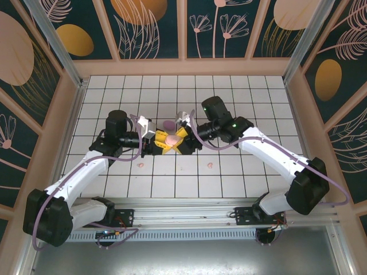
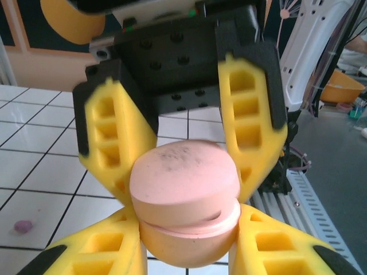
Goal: Insert wireless bluetooth earbuds into charging case
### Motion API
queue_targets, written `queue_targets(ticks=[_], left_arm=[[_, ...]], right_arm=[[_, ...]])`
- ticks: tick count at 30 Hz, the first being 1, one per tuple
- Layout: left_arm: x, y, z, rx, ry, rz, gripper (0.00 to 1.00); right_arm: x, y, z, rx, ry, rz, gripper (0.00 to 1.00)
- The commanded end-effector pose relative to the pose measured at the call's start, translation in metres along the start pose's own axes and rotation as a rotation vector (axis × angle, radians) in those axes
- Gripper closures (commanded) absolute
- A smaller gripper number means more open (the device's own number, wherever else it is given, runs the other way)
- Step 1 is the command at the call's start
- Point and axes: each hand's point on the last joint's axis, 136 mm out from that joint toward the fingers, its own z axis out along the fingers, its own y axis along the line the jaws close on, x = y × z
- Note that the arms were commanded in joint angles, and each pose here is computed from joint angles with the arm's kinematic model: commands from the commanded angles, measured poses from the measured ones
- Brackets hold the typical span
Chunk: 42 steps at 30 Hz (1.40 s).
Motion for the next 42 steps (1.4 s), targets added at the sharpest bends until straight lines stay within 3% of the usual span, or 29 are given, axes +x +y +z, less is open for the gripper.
queue_targets(ticks=[1,12,18,24,35,42], left_arm=[[0.014,-0.006,0.001,0.027,0.022,-0.032,0.99],[0.016,-0.008,0.001,0.032,0.018,-0.040,1.00],[0.018,-0.007,0.002,0.029,-0.011,-0.088,1.00],[0.014,-0.006,0.002,0.034,-0.033,-0.098,1.00],[0.019,0.008,0.006,0.026,-0.042,-0.158,1.00],[0.015,0.008,0.003,0.013,-0.048,-0.159,1.00]], right_arm=[[-0.037,-0.002,-0.024,0.041,-0.108,-0.054,0.46],[-0.035,-0.030,-0.022,0.151,-0.081,0.005,0.41],[-0.032,-0.027,-0.020,0.126,-0.075,0.036,0.39],[-0.018,-0.048,-0.020,0.237,-0.052,0.087,0.39],[-0.017,-0.022,-0.034,0.214,-0.117,0.059,0.35],[0.004,-0.005,-0.016,0.193,-0.054,-0.008,0.28]])
